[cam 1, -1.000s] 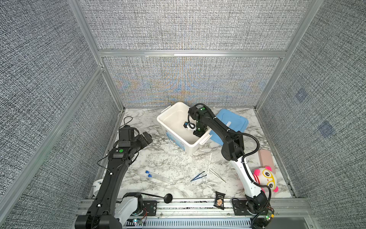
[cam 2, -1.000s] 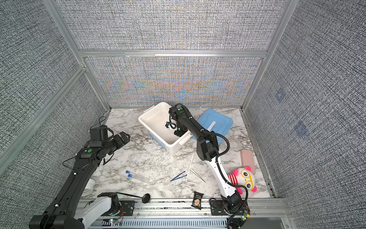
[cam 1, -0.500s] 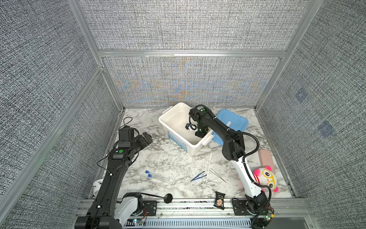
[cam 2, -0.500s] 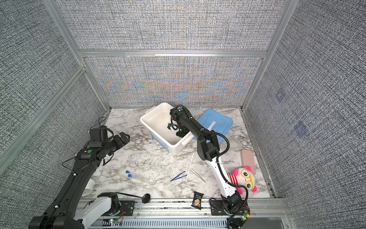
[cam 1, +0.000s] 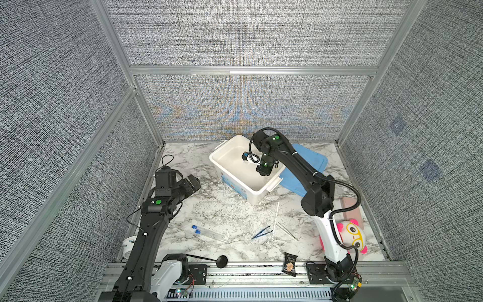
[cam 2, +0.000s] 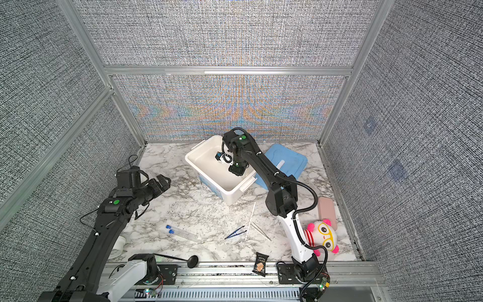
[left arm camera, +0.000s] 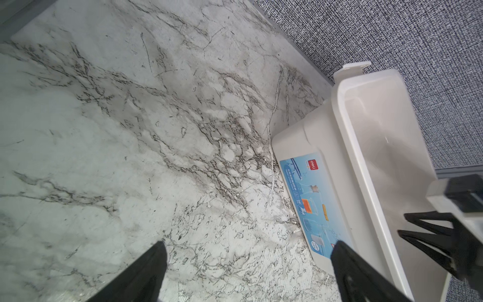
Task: Organize the chemistry lab equipment
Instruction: 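Release the beaker and move the right gripper toward the test tubes, then lower the right gripper onto a blue-capped test tube and close it, then lift the blue-capped test tube with the right gripper toward the white bin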
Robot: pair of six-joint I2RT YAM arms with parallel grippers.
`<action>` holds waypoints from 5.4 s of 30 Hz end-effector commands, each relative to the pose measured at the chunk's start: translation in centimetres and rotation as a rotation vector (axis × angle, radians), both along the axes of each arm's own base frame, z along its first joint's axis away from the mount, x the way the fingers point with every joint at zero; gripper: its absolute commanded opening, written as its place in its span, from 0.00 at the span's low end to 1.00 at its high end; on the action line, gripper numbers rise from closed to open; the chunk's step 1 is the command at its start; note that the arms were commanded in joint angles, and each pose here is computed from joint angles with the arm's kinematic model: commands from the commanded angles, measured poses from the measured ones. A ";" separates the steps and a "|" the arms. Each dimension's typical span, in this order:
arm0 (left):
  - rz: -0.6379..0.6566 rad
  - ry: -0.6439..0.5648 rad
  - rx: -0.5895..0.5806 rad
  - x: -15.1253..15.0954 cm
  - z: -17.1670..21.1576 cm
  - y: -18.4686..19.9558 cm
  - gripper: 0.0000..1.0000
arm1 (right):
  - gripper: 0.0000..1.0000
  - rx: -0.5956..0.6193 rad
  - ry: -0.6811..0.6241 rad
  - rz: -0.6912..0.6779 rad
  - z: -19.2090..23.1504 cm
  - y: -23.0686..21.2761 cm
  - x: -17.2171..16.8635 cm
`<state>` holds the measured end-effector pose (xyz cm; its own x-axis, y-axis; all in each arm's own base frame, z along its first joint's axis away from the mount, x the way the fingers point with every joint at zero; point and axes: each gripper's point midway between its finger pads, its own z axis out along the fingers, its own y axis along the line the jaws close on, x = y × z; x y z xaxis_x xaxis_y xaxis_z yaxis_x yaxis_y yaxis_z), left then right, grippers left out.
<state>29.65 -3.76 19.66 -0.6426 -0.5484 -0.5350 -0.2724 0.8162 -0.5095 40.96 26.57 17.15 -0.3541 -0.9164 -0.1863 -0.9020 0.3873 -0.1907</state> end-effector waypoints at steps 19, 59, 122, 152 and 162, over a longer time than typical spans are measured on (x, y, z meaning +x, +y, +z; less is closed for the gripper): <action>0.345 -0.089 0.206 -1.6 4.7 7.3 0.99 | 0.43 0.676 -0.187 0.481 10.3 16.7 -18.0; 0.349 0.012 -0.165 -1.5 0.1 9.0 0.99 | 0.37 0.497 0.168 0.556 -13.0 29.9 -27.4; 0.296 0.016 -0.205 -1.0 -0.7 8.1 0.99 | 0.42 0.424 0.123 0.426 -14.1 30.1 -24.9; 0.303 0.003 -0.176 -1.7 -0.3 8.3 0.99 | 0.20 0.407 0.162 0.392 -14.7 29.9 -26.0; 0.308 -0.004 -0.165 -1.8 0.6 8.4 0.99 | 0.19 0.463 0.164 0.287 -8.9 28.8 -24.5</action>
